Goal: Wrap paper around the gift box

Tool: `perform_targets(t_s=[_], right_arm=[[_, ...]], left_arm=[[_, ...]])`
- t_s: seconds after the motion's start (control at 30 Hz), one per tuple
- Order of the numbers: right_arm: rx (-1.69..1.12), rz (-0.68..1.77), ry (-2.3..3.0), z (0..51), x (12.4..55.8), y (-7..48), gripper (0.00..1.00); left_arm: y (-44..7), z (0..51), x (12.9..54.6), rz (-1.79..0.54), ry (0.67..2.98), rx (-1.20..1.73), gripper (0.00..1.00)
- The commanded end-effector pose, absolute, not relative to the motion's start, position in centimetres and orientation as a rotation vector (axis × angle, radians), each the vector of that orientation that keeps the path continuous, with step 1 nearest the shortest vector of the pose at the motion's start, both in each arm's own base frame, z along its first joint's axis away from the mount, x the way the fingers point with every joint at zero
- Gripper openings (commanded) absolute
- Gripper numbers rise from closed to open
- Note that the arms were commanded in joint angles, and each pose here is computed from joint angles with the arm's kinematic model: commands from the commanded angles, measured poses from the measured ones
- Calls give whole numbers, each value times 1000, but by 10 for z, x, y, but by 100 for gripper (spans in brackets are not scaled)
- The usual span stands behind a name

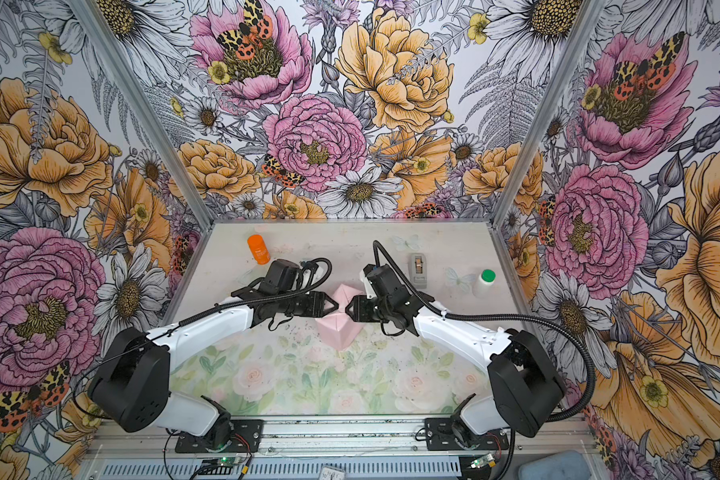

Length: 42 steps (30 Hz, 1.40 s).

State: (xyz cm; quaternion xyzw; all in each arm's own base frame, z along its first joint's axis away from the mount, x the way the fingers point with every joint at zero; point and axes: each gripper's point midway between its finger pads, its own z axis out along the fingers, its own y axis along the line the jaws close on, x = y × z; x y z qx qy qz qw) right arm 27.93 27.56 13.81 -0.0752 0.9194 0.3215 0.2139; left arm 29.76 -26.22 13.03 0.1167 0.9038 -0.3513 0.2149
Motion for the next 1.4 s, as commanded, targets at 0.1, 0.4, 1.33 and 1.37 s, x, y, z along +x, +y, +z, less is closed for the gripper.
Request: perform_targets(t_s=[0.1,0.4,1.33,1.37], right_arm=[[-241,871,2407,180,287,242,50],[-163,829,2323,181,348,137,48],[-115,1119,2404,69,461,61,33],[-116,1127,2407,67,461,62,33]], left_arm=[[-254,118,298,-910,2545,304,56],[-255,116,296,-906,2548,317,56],[-259,121,298,-897,2533,321,57],[-259,121,298,-898,2533,322,57]])
